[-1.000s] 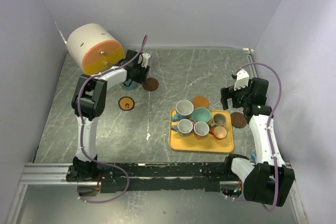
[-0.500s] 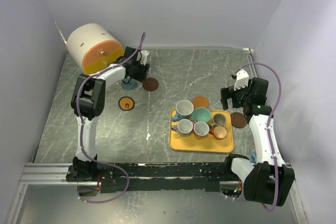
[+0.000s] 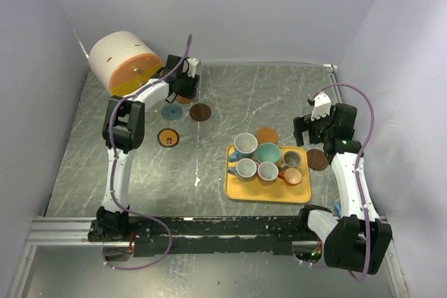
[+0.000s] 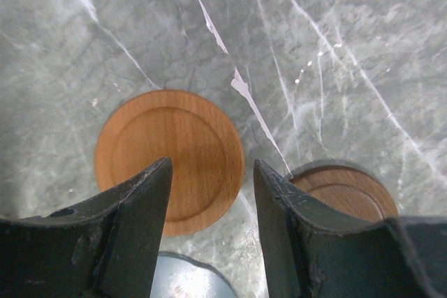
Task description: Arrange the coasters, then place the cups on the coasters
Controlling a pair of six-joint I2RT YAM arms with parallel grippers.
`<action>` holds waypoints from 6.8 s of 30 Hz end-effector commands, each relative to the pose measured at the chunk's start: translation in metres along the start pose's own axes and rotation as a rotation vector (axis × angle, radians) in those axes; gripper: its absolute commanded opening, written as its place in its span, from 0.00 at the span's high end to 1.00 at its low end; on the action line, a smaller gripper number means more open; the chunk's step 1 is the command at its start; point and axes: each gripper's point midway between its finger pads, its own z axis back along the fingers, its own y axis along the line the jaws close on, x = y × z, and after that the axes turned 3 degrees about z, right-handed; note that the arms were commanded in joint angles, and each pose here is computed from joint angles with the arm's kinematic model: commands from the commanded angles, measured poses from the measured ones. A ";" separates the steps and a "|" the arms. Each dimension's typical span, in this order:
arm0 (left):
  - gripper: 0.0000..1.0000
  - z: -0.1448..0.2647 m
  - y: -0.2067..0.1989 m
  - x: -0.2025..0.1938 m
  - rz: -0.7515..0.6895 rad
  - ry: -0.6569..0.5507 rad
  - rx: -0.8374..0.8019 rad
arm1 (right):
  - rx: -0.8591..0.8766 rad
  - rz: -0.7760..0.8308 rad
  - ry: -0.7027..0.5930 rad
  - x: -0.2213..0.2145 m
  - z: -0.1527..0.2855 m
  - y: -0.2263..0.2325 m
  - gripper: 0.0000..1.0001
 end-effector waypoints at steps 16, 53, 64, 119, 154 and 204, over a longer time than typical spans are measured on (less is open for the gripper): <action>0.48 -0.027 -0.054 -0.029 -0.045 0.109 -0.149 | -0.005 0.005 0.022 -0.006 -0.003 -0.001 0.00; 0.50 -0.018 -0.242 -0.078 -0.123 0.248 -0.508 | -0.020 0.005 0.034 -0.010 -0.002 -0.002 0.00; 0.49 -0.005 -0.246 -0.070 -0.120 0.223 -0.530 | -0.014 0.005 0.034 -0.010 -0.003 -0.002 0.00; 0.32 0.066 -0.234 -0.109 -0.149 0.174 -0.750 | -0.107 -0.111 0.766 -0.159 -0.047 -0.069 0.38; 0.56 0.122 -0.297 -0.207 -0.280 0.324 -1.061 | -0.094 -0.027 0.523 -0.065 -0.167 -0.052 0.62; 0.42 0.187 -0.122 -0.069 -0.289 -0.046 -0.673 | 0.530 0.270 0.480 -0.032 -0.194 0.206 0.67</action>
